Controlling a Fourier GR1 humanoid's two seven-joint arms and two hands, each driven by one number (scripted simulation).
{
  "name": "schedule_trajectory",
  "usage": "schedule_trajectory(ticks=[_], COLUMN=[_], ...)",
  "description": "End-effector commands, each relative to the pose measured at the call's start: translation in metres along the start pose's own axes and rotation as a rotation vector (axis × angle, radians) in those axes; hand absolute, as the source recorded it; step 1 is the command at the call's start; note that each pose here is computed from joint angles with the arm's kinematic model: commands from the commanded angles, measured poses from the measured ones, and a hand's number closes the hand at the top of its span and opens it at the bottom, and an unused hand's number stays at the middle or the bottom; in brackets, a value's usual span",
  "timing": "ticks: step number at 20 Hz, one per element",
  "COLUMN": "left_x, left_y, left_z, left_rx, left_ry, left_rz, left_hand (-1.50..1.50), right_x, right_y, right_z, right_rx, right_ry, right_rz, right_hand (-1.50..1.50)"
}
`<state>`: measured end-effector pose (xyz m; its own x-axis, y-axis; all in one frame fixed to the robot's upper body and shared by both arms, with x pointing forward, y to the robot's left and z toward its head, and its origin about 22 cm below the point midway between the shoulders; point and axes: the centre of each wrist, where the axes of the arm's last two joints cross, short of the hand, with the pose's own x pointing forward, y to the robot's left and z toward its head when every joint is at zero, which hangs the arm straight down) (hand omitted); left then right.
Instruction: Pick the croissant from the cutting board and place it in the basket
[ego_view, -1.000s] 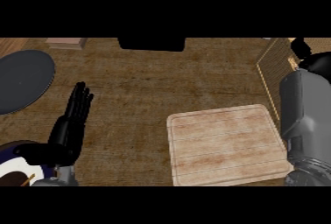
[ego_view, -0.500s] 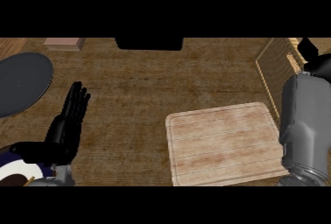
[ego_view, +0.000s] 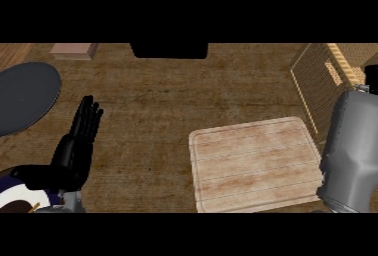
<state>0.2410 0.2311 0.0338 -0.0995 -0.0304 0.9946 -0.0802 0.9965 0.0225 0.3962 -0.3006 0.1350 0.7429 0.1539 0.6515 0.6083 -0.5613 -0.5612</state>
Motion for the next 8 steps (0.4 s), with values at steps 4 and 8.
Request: schedule_trajectory(ticks=[4, 8], left_x=[-0.002, -0.006], left_y=[0.002, 0.004], left_z=[0.0, 0.006], left_rx=[-0.007, 0.004], left_ry=[0.004, 0.016], left_rz=[0.004, -0.001], left_hand=[0.0, 0.0], right_x=[0.012, 0.003], right_y=[-0.038, -0.061], right_z=[0.001, 0.004], right_rx=[-0.012, 0.012], right_ry=[0.144, 0.11], right_rz=[-0.078, -0.176], right_hand=[-1.5, -1.5])
